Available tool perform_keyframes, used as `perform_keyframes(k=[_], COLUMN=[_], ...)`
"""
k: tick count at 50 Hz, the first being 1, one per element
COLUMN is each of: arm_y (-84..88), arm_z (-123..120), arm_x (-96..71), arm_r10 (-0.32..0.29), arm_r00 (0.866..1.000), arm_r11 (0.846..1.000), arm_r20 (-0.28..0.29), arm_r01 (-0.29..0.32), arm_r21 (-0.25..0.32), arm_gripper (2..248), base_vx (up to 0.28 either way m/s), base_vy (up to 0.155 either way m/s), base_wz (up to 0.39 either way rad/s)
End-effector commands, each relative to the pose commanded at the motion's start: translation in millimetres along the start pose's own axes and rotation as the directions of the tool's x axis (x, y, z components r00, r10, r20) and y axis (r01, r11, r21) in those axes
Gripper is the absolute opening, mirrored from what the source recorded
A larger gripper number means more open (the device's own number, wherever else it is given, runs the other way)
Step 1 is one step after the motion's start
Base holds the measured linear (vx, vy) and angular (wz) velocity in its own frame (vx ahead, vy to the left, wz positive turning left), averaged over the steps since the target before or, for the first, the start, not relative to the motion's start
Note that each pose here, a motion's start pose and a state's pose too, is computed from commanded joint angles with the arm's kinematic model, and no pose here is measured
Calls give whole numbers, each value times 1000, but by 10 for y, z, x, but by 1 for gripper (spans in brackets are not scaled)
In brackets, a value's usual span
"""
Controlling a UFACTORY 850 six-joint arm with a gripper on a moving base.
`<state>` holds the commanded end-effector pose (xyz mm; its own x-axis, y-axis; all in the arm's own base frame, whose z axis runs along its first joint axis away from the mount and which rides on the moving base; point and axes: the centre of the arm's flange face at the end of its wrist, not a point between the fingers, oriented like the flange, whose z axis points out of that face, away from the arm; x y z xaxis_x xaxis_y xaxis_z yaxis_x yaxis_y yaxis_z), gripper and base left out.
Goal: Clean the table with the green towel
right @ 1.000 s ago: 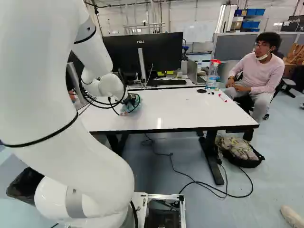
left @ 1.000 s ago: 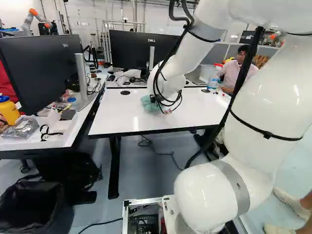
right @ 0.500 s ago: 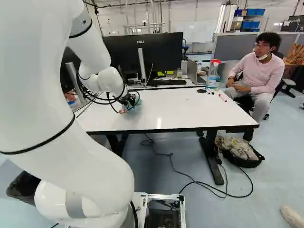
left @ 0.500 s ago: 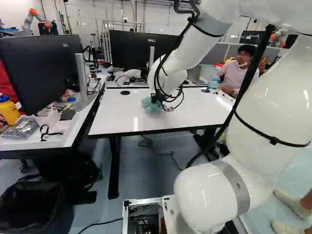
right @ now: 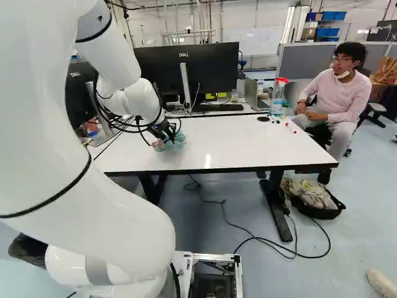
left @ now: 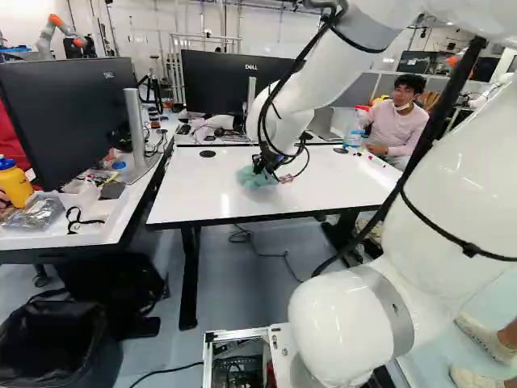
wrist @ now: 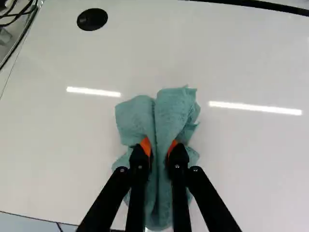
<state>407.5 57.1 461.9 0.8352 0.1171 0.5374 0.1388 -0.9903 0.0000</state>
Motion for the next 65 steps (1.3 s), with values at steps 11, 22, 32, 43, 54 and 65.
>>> perform_keyframes(k=[11, 22, 32, 43, 54, 65], arm_y=[0, 0, 0, 0, 0, 28], arm_z=[-147, -301, -346, -347, -347, -347], arm_x=[-63, -126, -158, -160, -160, -151], arm_r10=[0, 0, 0, 0, 0, 8], arm_r00=[998, 994, 991, 991, 991, 993], arm_r11=[1000, 1000, 1000, 1000, 1000, 1000], arm_r20=[56, 105, 134, 137, 137, 121], arm_r01=[0, 0, 0, 0, 0, -7], arm_r21=[0, 0, 0, 0, 0, -4], arm_gripper=[55, 55, 55, 55, 55, 55], base_vx=[0, 0, 0, 0, 0, 0], base_vy=[0, 0, 0, 0, 0, 0], base_wz=[0, 0, 0, 0, 0, 0])
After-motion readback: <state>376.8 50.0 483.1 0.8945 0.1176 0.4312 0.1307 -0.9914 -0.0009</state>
